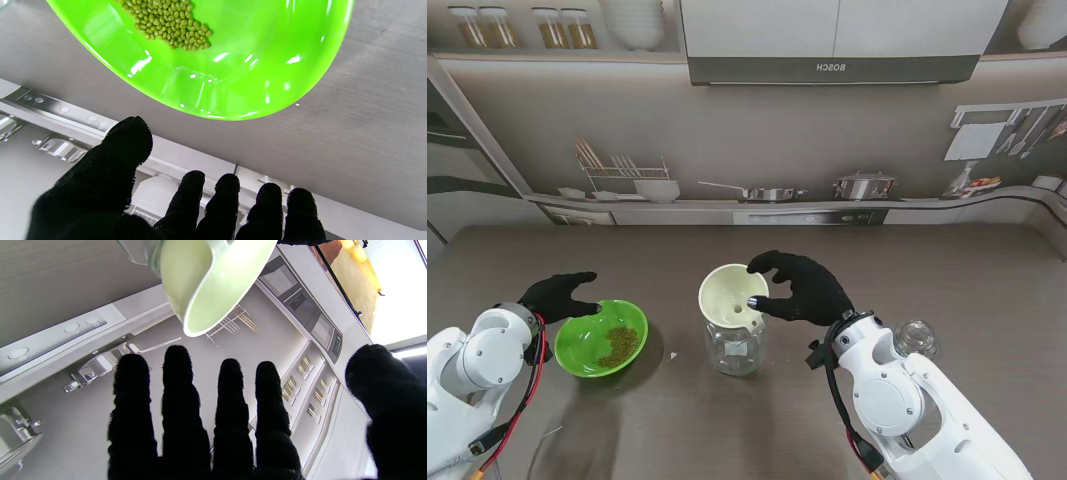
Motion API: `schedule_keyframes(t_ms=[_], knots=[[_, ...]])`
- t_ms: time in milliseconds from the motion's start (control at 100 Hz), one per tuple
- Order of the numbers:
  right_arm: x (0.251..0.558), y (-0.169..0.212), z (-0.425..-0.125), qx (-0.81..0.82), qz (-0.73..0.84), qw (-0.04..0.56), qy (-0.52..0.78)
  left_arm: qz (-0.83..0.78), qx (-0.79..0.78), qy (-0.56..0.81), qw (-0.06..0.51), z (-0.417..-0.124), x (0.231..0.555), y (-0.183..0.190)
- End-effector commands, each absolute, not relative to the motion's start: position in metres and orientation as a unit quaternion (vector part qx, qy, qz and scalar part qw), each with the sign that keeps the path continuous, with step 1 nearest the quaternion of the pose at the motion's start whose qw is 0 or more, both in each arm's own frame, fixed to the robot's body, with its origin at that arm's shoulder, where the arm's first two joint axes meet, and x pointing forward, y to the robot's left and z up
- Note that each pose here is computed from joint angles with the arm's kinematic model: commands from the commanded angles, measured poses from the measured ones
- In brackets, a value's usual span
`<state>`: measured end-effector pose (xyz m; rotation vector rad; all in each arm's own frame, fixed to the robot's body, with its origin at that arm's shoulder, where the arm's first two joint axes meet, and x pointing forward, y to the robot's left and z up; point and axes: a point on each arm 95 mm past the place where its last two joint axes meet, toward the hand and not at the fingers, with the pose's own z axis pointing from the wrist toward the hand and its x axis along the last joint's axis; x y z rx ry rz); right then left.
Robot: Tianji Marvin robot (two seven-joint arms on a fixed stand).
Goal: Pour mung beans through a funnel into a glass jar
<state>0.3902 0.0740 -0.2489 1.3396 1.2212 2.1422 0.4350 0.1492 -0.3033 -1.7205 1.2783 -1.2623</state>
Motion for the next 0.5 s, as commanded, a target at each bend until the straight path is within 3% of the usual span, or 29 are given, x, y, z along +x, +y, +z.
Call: schedule_keyframes(t_ms=[0, 490], knots=[[0.389, 0.077, -0.252, 0.475, 0.749, 0.159, 0.434, -0.469, -0.659, 0.495, 0.319, -0.304, 0.437, 0.152], [0.39, 0.078, -0.254, 0.485, 0.747, 0.149, 0.428, -0.428, -0.662, 0.532, 0.309, -0.311, 0.449, 0.154]])
